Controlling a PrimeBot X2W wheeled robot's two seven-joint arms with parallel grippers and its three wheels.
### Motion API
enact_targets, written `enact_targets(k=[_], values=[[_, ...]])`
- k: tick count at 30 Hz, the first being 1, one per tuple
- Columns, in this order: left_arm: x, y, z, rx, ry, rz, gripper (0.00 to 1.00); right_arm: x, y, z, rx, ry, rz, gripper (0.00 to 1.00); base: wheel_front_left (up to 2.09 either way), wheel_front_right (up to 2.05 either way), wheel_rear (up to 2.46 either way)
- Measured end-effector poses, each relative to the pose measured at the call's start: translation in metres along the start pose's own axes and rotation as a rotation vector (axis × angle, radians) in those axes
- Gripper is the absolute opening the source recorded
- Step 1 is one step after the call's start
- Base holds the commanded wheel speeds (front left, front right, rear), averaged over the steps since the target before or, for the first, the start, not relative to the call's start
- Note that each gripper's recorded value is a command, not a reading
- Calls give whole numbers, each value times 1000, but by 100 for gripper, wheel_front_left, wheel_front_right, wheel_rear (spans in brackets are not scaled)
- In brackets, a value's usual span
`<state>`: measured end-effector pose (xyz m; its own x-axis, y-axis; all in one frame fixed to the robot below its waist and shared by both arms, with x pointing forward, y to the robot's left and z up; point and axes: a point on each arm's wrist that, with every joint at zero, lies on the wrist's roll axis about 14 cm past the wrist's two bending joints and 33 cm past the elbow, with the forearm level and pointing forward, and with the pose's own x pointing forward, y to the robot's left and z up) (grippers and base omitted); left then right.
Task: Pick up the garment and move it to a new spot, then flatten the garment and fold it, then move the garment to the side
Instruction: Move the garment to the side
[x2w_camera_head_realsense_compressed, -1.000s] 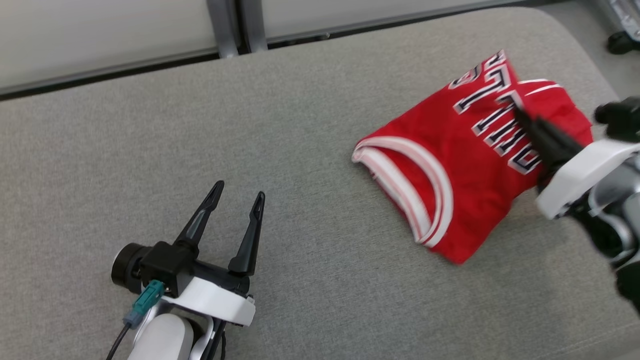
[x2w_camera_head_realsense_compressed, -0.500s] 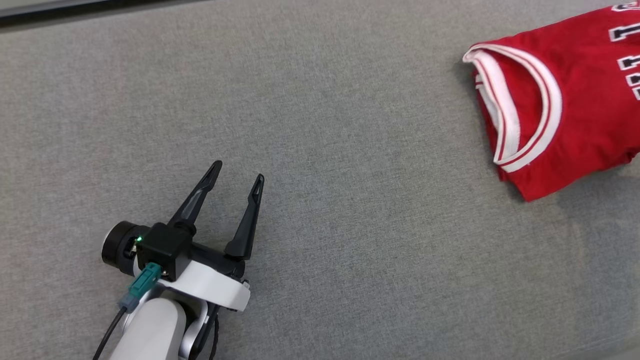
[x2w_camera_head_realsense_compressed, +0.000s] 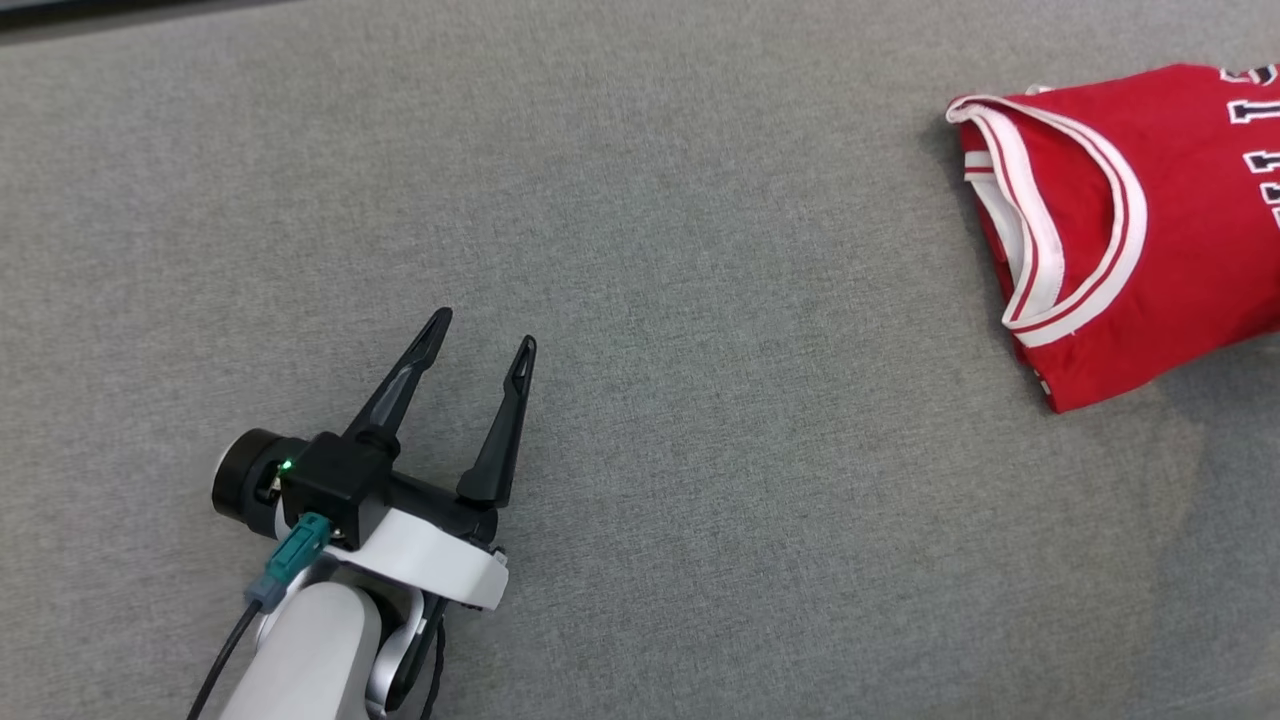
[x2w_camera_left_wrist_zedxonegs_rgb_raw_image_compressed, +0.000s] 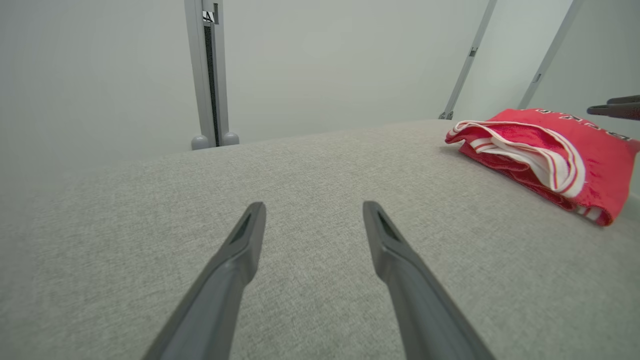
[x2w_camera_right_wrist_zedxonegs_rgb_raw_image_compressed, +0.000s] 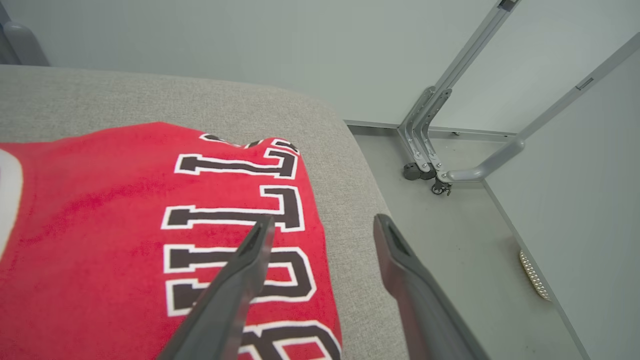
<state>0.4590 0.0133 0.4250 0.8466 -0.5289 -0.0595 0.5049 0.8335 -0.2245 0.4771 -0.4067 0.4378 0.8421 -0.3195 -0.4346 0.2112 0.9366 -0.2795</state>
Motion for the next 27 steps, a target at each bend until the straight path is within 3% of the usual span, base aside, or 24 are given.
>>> enact_targets(k=[4, 7, 16, 23, 27], values=[[-11, 3, 14, 1, -35, 39, 100, -10, -6, 21, 4, -92, -29, 100, 0, 0, 0], [-32, 14, 36, 21, -83, 107, 100, -29, 26, 52, 43, -239, 41, 100, 0, 0, 0], [-108, 52, 109, 96, -266, 320, 100, -112, 63, 118, 154, -597, 178, 100, 0, 0, 0], [-167, 68, 129, 70, -346, 457, 100, -166, 91, 114, 235, -701, 259, 100, 0, 0, 0], [-181, 69, 120, 52, -332, 491, 100, -176, 103, 97, 289, -683, 283, 100, 0, 0, 0]])
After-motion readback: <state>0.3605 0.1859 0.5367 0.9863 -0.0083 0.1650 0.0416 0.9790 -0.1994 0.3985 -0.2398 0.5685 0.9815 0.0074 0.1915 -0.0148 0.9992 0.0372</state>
